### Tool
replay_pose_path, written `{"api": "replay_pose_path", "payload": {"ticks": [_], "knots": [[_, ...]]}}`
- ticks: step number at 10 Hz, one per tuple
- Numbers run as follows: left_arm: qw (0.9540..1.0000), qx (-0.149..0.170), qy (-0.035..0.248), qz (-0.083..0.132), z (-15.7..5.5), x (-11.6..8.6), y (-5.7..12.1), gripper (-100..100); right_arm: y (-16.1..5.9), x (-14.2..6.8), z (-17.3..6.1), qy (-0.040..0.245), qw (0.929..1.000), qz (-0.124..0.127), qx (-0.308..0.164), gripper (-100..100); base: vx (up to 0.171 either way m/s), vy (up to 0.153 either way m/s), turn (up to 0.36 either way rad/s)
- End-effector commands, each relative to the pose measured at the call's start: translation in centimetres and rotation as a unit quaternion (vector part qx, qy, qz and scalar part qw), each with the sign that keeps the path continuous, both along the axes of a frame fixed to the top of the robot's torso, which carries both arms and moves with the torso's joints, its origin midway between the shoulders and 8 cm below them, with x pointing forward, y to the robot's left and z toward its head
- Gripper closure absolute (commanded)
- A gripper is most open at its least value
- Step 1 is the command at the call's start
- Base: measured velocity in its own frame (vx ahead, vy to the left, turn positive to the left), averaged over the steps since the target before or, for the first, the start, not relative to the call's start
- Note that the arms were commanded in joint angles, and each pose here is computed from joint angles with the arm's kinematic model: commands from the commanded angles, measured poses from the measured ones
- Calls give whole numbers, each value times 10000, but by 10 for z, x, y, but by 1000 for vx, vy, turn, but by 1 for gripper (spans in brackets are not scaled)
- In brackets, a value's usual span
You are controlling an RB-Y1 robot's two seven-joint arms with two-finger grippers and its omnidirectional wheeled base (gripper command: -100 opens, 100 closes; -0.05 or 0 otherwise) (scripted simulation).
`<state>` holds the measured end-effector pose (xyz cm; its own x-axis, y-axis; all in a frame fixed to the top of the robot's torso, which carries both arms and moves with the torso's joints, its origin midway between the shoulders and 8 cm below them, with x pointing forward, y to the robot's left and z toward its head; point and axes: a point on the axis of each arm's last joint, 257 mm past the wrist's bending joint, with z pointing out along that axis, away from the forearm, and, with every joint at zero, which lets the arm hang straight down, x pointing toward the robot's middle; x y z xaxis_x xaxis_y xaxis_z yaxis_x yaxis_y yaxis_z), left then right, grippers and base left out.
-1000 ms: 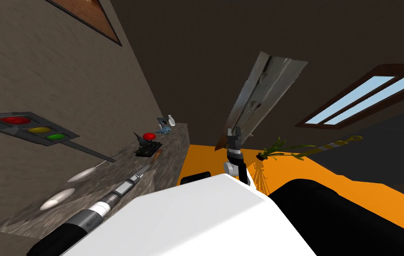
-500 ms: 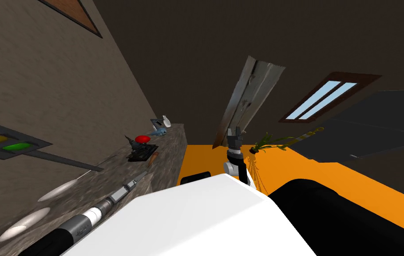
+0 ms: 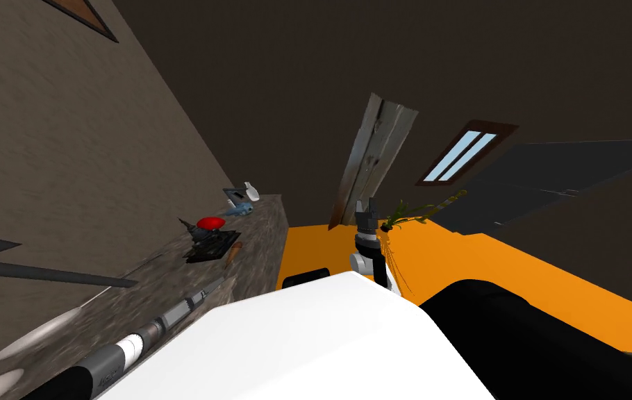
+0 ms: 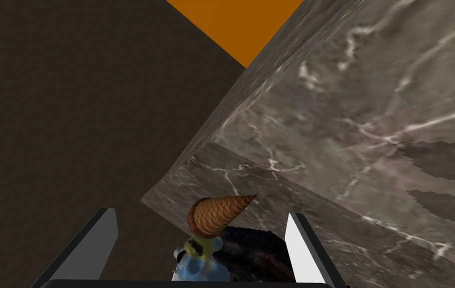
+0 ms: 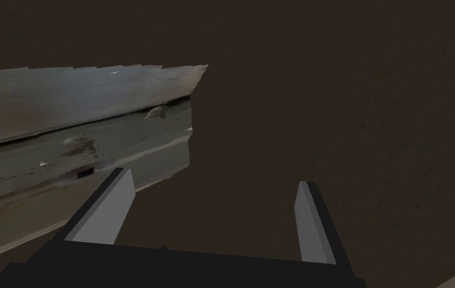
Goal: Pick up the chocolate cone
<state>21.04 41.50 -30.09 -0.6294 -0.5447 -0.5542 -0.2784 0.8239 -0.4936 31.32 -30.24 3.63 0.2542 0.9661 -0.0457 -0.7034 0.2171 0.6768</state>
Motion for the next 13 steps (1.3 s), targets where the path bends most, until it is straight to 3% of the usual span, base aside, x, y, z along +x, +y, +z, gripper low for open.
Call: {"api": "replay_pose_path", "payload": {"ticks": [1,5,6,8,9,13], "knots": [[9998,110,119,-74,-4,-4,6,-100,0,0,0,0,10000,0,0,0,-21,42,-145],[9953,621,677,-320,-20,-26,35,-100,0,0,0,0,10000,0,0,0,-22,43,-279],[9946,653,700,-393,-20,-25,34,-100,0,0,0,0,10000,0,0,0,-16,54,-174],[9892,928,975,-575,-26,-34,50,-100,0,0,0,1,10000,0,0,0,8,47,-319],[9886,948,989,-621,-25,-33,49,-100,0,0,0,1,10000,0,0,0,8,48,-144],[9791,1256,1272,-968,-29,-36,62,-100,0,0,0,2,10000,-1,-1,0,54,65,-274]]}}
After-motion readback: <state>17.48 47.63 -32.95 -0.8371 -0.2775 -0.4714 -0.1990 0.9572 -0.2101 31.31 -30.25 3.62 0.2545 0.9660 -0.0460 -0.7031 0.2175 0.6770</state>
